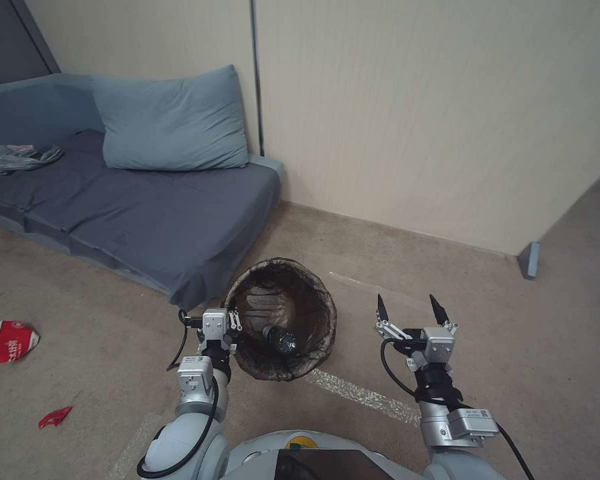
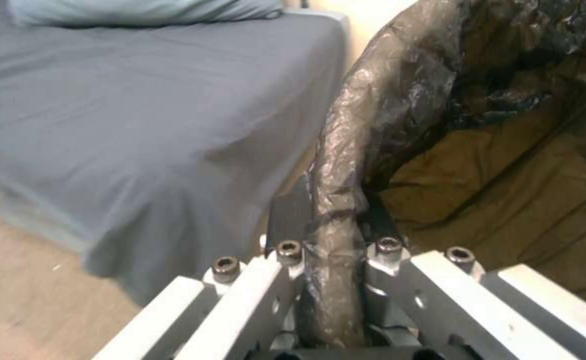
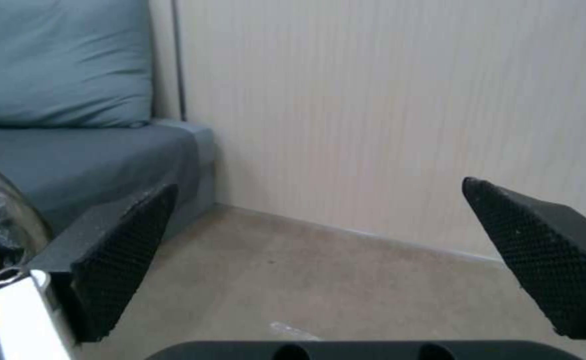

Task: Pick up the trash bin, then pick up the garbage from the floor and place it into the trash bin.

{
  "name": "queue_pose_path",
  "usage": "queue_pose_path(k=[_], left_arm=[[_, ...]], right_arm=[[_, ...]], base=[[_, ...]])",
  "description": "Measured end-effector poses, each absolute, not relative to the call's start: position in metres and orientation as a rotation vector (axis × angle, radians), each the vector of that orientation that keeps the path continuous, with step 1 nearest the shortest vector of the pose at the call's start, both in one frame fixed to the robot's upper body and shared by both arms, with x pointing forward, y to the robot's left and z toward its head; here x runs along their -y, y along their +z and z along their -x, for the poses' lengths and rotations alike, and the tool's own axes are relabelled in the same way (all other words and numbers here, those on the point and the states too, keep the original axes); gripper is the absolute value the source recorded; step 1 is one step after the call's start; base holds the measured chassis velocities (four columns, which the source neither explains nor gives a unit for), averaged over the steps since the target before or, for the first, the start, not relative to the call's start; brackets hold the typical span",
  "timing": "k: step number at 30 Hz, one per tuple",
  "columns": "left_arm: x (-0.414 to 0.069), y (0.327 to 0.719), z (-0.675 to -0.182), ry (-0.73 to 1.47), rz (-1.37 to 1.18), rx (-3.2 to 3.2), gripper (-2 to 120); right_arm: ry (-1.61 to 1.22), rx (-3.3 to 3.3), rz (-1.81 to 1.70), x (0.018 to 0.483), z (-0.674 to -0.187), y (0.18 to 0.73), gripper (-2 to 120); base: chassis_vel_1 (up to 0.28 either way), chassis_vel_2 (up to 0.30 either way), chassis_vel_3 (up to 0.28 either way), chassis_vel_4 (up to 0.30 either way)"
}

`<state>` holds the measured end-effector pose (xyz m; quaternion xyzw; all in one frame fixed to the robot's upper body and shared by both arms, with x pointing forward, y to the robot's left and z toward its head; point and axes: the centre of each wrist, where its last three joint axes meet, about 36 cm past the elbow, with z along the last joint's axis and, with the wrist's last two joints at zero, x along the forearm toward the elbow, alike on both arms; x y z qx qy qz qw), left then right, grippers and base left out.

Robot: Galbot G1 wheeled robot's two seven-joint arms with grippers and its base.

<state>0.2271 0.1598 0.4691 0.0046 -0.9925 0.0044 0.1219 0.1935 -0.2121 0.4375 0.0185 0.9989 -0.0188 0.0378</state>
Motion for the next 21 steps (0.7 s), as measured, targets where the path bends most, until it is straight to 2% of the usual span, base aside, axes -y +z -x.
queue_pose_path(k=[21], left_arm=[[-0.1593,0.4717,-0.2244,0.033,-0.002,2.856,3]], right_arm=[[-0.046,-3.009,-0.033,0.2158,-0.2013,0.4333,100]], base=[[0.106,0.11,0.113,0.108]])
